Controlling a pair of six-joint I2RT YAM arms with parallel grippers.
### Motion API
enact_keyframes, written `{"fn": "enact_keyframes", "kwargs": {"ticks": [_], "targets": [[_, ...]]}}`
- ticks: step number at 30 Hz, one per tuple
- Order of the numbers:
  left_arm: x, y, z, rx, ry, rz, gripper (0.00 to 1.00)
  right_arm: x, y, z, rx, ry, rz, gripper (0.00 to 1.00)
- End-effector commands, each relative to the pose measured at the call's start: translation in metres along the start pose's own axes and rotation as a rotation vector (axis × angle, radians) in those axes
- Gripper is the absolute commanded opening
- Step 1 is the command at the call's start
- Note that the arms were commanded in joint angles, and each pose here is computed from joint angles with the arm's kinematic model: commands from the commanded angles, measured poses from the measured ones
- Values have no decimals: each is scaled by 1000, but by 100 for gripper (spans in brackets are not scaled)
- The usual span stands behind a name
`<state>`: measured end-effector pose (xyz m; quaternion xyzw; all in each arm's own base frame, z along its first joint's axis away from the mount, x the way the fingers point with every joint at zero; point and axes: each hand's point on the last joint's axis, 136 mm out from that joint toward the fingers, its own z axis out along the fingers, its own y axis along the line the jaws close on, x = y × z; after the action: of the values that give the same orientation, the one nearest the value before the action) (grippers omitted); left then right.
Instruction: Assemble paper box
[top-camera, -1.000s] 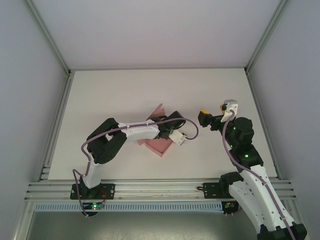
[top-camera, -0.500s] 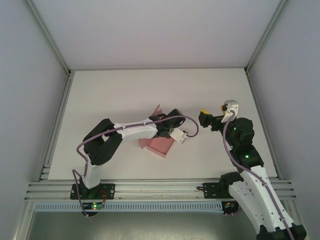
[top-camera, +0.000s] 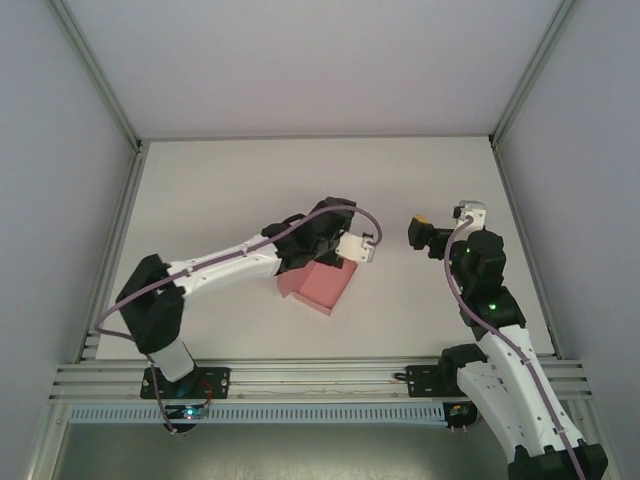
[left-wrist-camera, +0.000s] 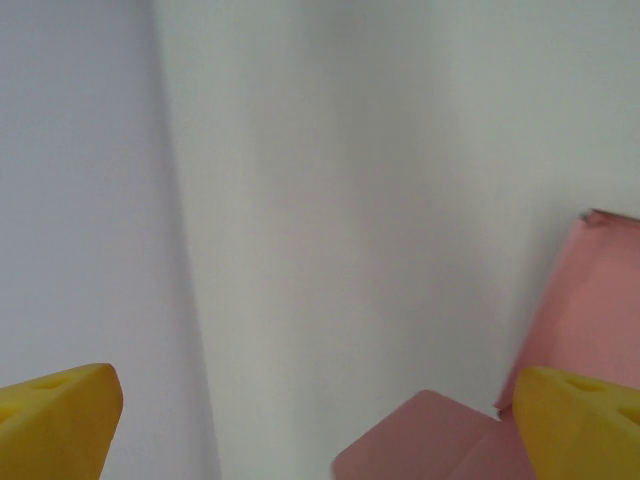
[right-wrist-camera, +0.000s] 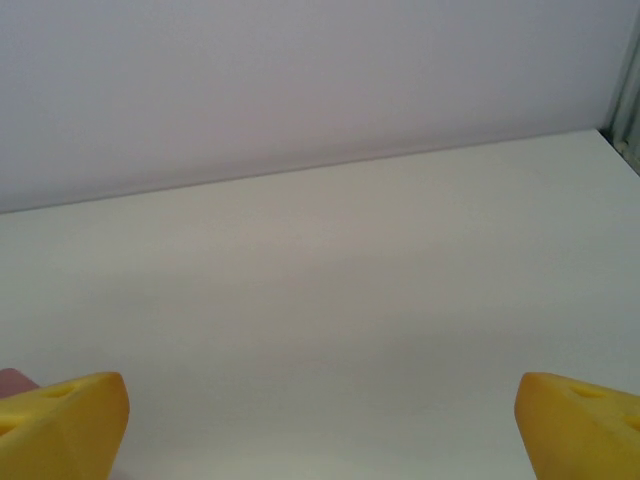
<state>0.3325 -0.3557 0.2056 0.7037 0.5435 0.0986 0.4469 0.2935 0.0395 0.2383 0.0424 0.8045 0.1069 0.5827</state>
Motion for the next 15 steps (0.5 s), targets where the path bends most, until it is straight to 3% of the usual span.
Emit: {"fn": "enact_keyframes", "kwargs": {"ticks": [1, 4, 7, 11, 15], "targets": [[-1, 58, -26, -199, -25, -366, 100, -3, 11, 8, -58, 45, -12, 98], [20, 95, -55, -372, 50, -695, 100, 16, 33, 26, -185, 158, -36, 98], [65, 108, -92, -562, 170, -1007, 100, 39, 57, 43, -280, 261, -92, 98], [121, 80, -134, -696, 227, -1306, 100, 75, 94, 63, -368, 391, -263, 97], [162, 42, -166, -751, 283, -1479, 100, 116, 134, 75, -492, 532, -449, 91]]}}
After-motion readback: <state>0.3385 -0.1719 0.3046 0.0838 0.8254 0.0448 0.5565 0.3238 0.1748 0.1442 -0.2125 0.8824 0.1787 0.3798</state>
